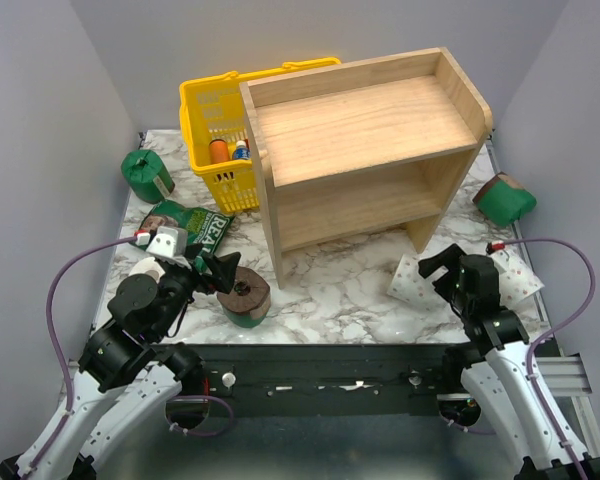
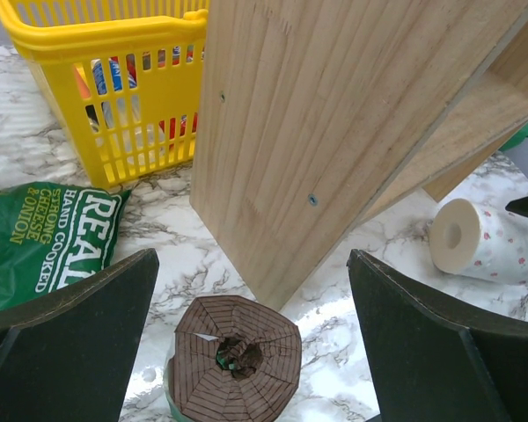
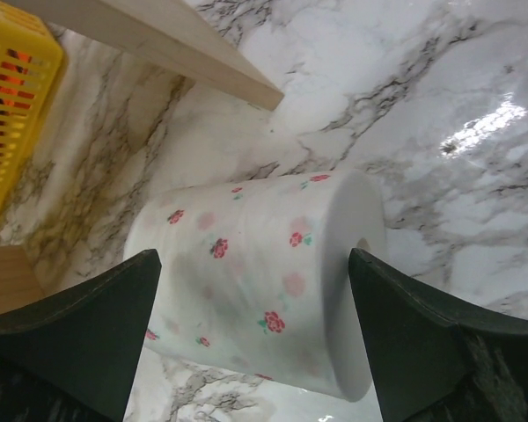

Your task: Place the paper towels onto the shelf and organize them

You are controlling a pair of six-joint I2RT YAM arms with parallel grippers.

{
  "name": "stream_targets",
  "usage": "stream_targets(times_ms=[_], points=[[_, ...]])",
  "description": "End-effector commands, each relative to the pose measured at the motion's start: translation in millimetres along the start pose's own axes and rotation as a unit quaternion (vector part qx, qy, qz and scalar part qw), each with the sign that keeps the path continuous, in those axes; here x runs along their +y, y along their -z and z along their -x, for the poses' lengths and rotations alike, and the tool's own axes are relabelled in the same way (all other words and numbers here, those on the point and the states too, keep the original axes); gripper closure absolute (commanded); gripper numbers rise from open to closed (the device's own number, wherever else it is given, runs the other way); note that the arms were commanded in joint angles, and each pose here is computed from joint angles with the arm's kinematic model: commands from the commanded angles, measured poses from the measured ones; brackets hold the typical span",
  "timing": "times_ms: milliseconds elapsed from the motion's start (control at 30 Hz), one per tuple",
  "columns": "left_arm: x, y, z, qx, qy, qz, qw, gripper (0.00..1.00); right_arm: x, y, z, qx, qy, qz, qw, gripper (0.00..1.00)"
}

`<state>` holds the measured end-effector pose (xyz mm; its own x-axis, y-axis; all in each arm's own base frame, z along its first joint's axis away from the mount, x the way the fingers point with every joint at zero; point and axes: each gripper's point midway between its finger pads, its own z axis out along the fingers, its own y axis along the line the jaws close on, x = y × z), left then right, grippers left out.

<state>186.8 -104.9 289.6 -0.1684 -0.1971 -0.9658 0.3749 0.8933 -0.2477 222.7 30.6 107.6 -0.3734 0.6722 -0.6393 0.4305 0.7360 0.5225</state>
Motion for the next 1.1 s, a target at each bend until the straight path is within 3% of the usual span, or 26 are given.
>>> stream_targets(times_ms=[0, 267, 433, 567, 867, 1067], points=[[-2.6, -3.8, -0.7, 0.001, -0.006, -0.006, 1.000, 0.01, 15.1, -4.2, -9.0, 0.013, -0.015, 0.050, 0.999, 0.06], [-2.8, -6.0, -3.1, 0.007, -0.007, -0.005, 1.000, 0.01, 23.5, -0.3, -18.7, 0.022, -0.024, 0.096, 0.995, 0.11], [-3.4, -6.5, -3.9, 0.009, -0.007, -0.006, 1.000, 0.01, 23.1, 2.2, -32.8, 0.049, -0.039, 0.107, 0.992, 0.04], [-4.3, -7.4, -4.2, 0.010, -0.008, -0.008, 1.000, 0.01, 15.0, 3.3, -39.5, 0.063, -0.044, 0.089, 0.993, 0.04], [-3.9, -7.8, -5.9, 0.014, -0.008, -0.007, 1.000, 0.01, 16.1, 0.2, -39.0, 0.046, -0.033, 0.110, 0.992, 0.24], [-3.1, -9.3, -7.1, 0.018, -0.009, -0.004, 1.000, 0.01, 36.6, 8.2, -33.8, 0.019, -0.006, 0.191, 0.981, 0.35]])
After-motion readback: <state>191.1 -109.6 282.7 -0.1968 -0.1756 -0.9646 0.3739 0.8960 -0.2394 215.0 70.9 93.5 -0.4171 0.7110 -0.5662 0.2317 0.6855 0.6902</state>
